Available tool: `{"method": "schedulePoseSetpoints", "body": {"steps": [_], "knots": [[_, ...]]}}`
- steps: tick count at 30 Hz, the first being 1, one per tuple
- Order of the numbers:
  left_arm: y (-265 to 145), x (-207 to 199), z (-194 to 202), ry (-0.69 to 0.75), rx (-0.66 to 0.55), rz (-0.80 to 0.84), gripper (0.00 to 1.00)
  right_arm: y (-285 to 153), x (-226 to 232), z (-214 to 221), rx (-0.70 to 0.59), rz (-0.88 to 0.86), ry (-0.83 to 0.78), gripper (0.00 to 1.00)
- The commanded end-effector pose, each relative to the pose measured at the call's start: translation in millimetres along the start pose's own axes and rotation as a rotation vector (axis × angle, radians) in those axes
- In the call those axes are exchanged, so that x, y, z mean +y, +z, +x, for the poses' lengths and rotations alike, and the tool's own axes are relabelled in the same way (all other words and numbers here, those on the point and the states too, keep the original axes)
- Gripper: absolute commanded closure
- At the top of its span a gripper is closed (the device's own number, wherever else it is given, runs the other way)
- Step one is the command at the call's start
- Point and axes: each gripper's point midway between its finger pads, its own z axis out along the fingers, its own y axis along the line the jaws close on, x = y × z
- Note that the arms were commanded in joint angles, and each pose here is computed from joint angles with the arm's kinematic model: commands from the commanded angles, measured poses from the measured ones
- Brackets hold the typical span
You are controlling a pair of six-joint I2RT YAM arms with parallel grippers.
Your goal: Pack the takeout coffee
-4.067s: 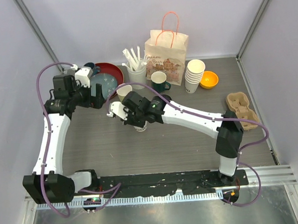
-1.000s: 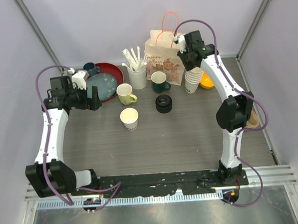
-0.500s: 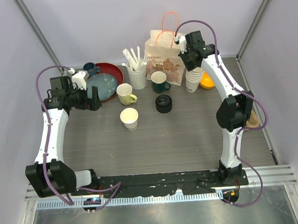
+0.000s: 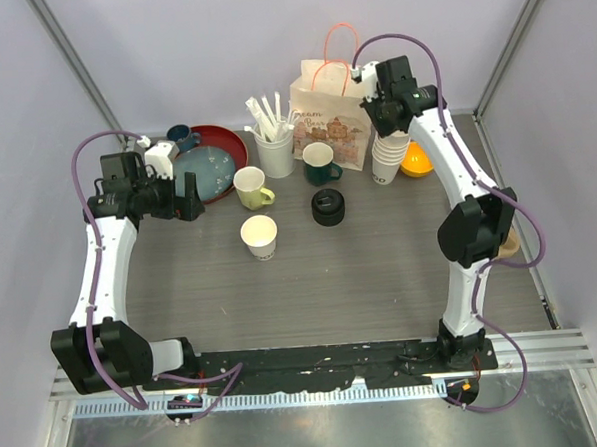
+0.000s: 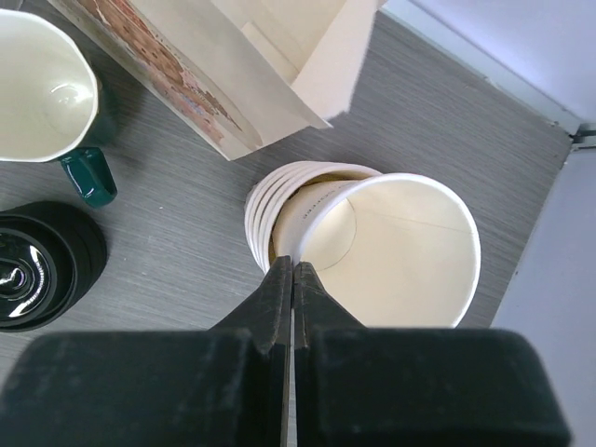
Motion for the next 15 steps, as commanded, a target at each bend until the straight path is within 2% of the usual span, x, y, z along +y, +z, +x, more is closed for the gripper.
{"method": "schedulePoseSetpoints", "body": {"steps": [1,6,10,15], "knots": [[-8,-4,-11,0.023,-0.041,0.017,0.0,-58,-27,-38,-0.151,0.087,0.002,0.99],[-10,-5,-12,0.027,-0.045,0.019,0.0,-84,-37,-49,-0.203,0.116,-0.008,0.99],[-12,-7,-12,0.027,-0.048,0.024,0.0,-130,-45,-69,-0.301,0.147,0.003,0.99],[-13,-8,-11,0.025,-0.047,0.025,0.0,-179,-24,-89,-0.418,0.117,-0.043,0.99]]}}
